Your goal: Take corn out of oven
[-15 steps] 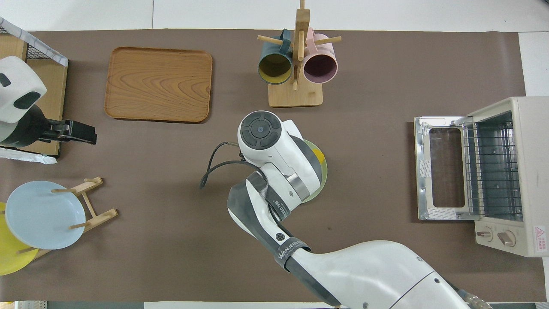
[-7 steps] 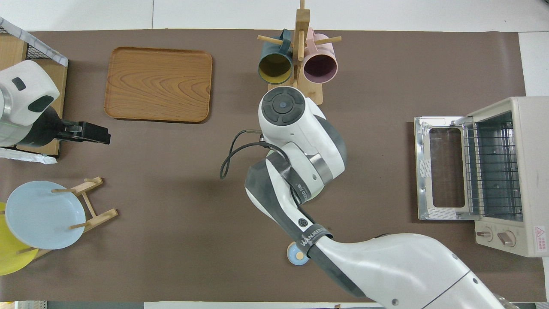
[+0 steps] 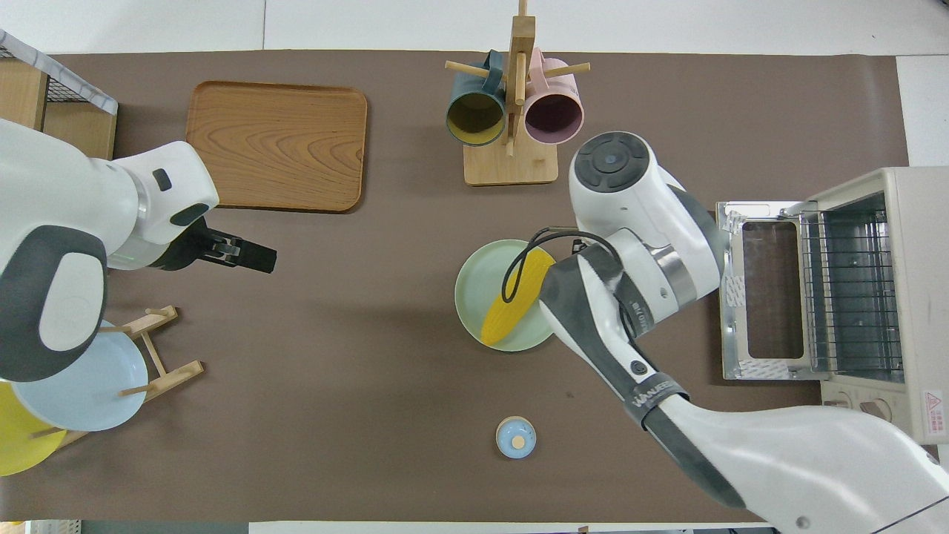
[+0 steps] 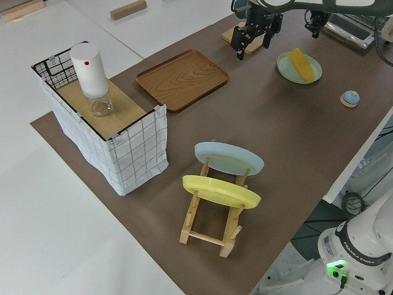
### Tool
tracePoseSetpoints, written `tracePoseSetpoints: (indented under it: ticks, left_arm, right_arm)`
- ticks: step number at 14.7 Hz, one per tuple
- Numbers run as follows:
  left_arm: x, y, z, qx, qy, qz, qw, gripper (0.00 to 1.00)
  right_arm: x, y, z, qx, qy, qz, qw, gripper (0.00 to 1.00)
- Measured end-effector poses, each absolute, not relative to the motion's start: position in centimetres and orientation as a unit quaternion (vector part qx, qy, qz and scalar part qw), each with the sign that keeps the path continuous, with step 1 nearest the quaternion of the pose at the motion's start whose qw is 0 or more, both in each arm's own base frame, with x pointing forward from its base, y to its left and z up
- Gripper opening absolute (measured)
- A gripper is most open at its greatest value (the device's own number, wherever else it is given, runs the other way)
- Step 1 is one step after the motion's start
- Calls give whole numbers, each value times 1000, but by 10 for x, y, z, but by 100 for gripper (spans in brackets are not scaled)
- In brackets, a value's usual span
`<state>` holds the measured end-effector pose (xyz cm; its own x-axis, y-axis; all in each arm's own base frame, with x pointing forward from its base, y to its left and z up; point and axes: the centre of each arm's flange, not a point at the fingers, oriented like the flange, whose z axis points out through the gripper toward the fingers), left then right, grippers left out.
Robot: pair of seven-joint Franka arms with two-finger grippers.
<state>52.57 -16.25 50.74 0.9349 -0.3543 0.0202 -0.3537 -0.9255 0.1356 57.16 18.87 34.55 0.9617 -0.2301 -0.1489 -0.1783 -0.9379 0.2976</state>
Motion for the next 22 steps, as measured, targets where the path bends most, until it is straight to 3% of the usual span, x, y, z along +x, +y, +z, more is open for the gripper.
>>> tracePoseSetpoints:
  ticks: [3,9,16,22]
  left_arm:
    - [517,-207,489,975,-209,-10,74,100]
    - [480,-343,442,977,-198,8,85,100]
    - [463,-440,374,965,-246,2,94,100]
    - [479,-486,340,963,-250,0,101,100]
  right_arm:
    - [568,112,335,978,-113,-114,133,1]
    - [543,64,284,986,-100,-88,101,1]
    - [542,51,291,986,-62,-83,130,1]
    - [538,59,315,982,-31,-81,166,1]
